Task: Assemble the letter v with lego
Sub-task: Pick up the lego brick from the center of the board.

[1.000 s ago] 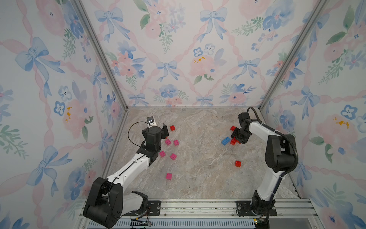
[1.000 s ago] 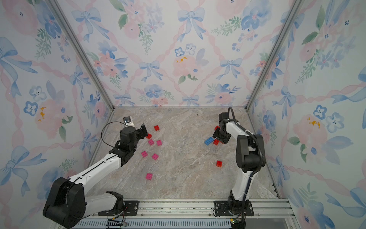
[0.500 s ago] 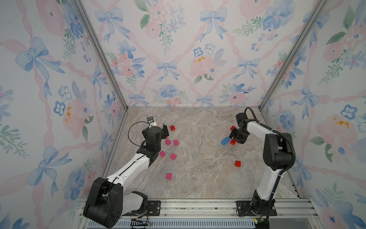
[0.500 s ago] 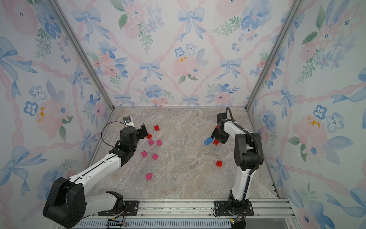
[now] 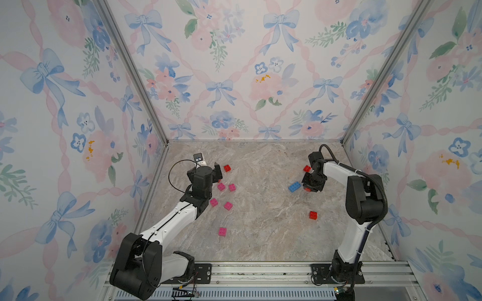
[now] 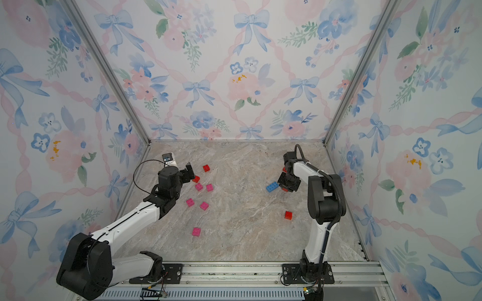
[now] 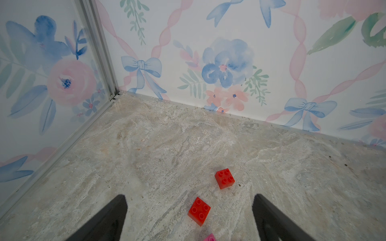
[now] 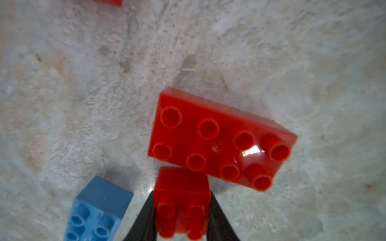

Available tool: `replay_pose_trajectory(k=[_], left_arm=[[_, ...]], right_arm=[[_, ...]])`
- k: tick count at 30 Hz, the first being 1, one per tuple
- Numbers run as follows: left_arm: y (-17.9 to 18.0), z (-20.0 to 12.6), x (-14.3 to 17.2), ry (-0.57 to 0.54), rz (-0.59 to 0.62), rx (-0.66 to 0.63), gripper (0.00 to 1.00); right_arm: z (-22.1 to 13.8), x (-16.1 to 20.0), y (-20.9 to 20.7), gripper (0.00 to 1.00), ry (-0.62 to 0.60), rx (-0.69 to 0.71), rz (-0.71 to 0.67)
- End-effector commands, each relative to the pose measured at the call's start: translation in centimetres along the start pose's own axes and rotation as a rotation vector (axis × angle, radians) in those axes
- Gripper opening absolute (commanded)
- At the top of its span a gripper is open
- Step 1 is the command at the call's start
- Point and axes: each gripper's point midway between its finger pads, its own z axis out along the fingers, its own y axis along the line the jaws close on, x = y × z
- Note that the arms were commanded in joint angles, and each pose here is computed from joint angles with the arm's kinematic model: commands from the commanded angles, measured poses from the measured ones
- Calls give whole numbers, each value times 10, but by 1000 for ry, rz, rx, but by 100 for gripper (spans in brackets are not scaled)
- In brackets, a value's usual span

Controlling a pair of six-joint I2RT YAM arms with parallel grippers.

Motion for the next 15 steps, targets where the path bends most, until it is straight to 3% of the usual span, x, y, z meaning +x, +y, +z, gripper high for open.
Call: replay_pose_trajectory(k=[1,6,10,15], left_arm=[[-7,-1,-4,-7,-3,36,97],[-18,2,9,42,-102,91,97],[-10,7,25,84,-172,31,97],[2,-3,32,87,-212,3,96]], right_arm=[[-48,13,8,25,-30,15,-128],[-82,66,65,22,-49,-31,-335],[-70,102,120,20,-49,-78,-392],[-45,107,160,24,-83,-103,-367]])
